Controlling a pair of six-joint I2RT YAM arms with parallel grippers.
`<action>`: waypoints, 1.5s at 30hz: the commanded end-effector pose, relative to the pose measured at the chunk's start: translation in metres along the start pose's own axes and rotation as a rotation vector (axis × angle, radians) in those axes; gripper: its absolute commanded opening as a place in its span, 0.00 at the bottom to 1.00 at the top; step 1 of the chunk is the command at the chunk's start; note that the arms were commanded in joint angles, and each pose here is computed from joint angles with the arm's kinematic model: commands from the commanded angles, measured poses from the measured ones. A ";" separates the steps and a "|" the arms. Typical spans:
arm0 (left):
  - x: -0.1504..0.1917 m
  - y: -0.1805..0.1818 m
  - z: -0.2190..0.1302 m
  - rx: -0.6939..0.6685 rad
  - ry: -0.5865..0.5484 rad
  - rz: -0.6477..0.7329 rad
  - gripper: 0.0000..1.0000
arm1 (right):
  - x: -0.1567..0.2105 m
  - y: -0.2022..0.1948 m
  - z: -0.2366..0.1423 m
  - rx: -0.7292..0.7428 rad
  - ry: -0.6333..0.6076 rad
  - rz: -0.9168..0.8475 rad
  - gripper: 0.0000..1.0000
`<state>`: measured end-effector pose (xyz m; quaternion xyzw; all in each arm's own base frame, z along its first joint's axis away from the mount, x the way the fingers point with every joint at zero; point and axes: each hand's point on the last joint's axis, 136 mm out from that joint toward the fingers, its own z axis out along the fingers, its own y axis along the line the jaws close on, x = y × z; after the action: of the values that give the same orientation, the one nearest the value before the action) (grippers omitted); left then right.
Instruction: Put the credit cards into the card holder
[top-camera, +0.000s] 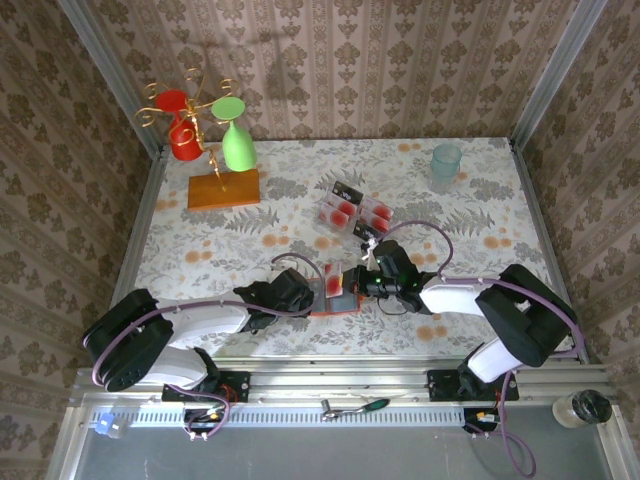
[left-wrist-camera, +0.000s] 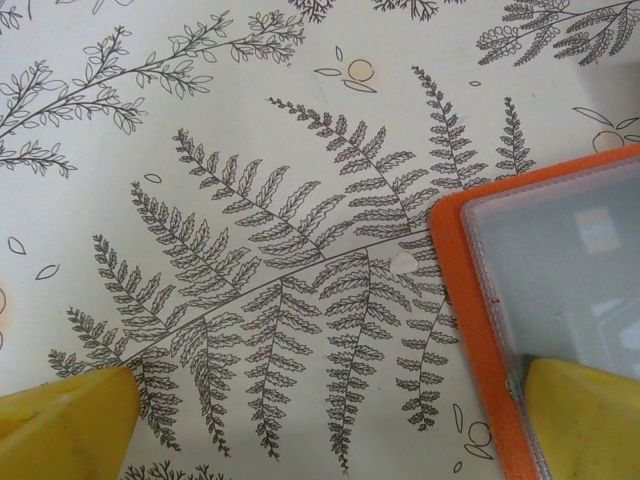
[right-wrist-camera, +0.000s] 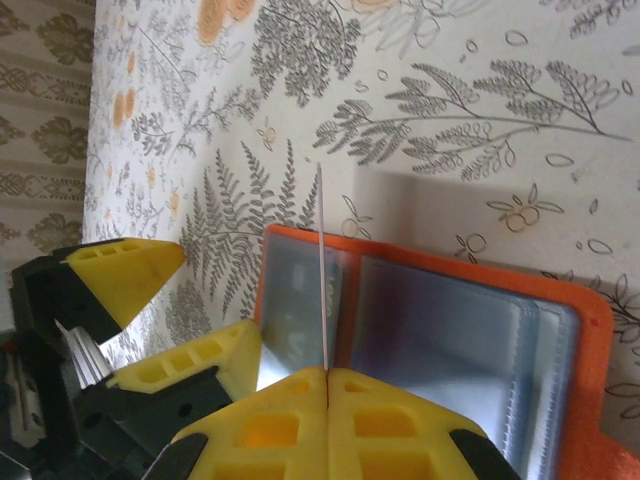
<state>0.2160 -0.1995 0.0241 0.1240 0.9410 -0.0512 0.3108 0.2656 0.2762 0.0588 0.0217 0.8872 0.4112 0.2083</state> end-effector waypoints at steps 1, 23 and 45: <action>0.012 0.008 0.003 -0.038 0.022 0.004 1.00 | 0.002 -0.005 0.004 0.009 -0.017 0.008 0.00; 0.013 0.008 0.004 -0.038 0.023 0.001 1.00 | 0.032 -0.024 0.003 0.052 0.033 0.023 0.00; 0.013 0.008 0.005 -0.039 0.025 0.003 1.00 | 0.042 -0.025 0.007 0.080 0.084 0.032 0.00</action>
<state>0.2167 -0.1996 0.0235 0.1172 0.9409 -0.0507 0.3138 0.2357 0.2773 0.0269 0.0255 0.9001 0.4009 0.1688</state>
